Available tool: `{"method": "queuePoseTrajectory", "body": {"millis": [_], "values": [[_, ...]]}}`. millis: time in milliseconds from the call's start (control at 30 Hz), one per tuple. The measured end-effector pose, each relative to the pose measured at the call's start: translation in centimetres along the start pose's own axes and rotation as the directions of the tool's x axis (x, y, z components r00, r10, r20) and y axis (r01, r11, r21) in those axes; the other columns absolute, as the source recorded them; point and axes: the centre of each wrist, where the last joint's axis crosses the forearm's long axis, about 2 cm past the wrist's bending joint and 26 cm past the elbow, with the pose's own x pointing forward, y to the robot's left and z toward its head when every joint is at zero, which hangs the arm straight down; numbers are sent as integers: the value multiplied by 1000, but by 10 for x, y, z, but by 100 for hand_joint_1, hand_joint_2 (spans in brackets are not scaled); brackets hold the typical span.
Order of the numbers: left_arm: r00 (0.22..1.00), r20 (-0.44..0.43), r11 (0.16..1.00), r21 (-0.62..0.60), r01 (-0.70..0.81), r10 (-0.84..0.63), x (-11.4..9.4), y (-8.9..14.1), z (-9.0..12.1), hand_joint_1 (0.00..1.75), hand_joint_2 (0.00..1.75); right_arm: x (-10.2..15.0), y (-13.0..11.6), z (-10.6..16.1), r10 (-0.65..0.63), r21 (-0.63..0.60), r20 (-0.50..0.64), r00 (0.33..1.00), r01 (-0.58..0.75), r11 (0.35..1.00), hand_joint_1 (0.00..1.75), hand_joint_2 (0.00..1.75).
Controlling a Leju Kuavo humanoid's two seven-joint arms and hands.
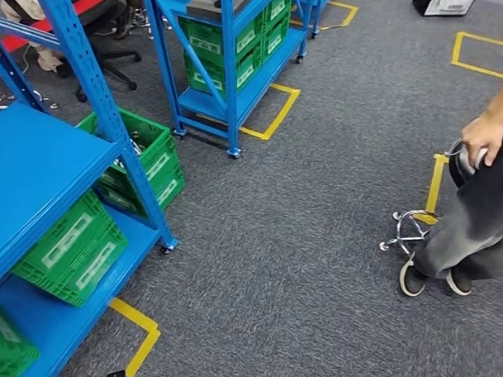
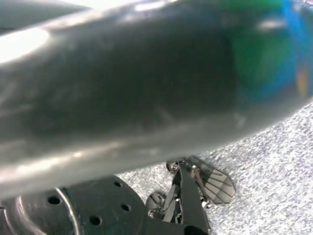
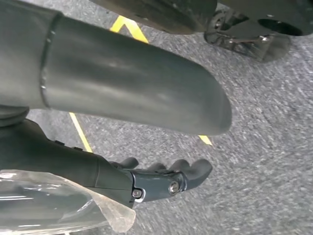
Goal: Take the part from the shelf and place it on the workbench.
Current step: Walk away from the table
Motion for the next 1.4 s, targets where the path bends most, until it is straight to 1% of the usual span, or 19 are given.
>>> {"method": "queuePoseTrajectory", "body": {"millis": [133,300,400,500,667,733,867,1033,1200,1300,1400], "values": [[1000,10,1000,-5,-14,14,2,1,-1,0,0,4,3,1,-13,9,17,1000,13,1000,0,0],[994,63,995,-49,-85,88,4,0,-2,0,0,7,3,1,14,6,48,999,-14,1000,0,0],[993,73,994,-57,-89,93,6,0,-2,0,0,9,2,1,13,1,60,998,-13,1000,0,0],[995,57,995,-55,-82,85,8,-2,-3,0,0,10,1,0,12,-2,69,998,-12,1000,0,0],[998,-22,998,-22,-64,64,8,-2,-2,0,0,11,-1,-1,18,-25,77,997,-16,1000,0,0],[997,-38,998,-15,-64,63,7,-3,-1,0,0,9,-1,0,21,-29,67,997,-19,999,0,0],[997,-51,998,-1,-65,65,4,-2,0,0,0,8,0,0,27,-29,48,998,-26,999,0,0],[996,-42,997,-3,-77,77,3,-3,0,0,0,6,1,1,31,-4,12,999,-31,1000,0,0],[996,-65,998,1,-55,55,2,-1,0,0,0,6,3,1,11,31,-18,1000,-11,999,0,0],[997,-64,999,-2,-44,44,3,-1,-1,0,0,4,4,1,-6,50,-29,1000,7,999,0,0],[998,-47,999,14,-39,40,3,1,-2,0,131,6,3,0,-45,57,-21,999,46,997,0,0]]}}
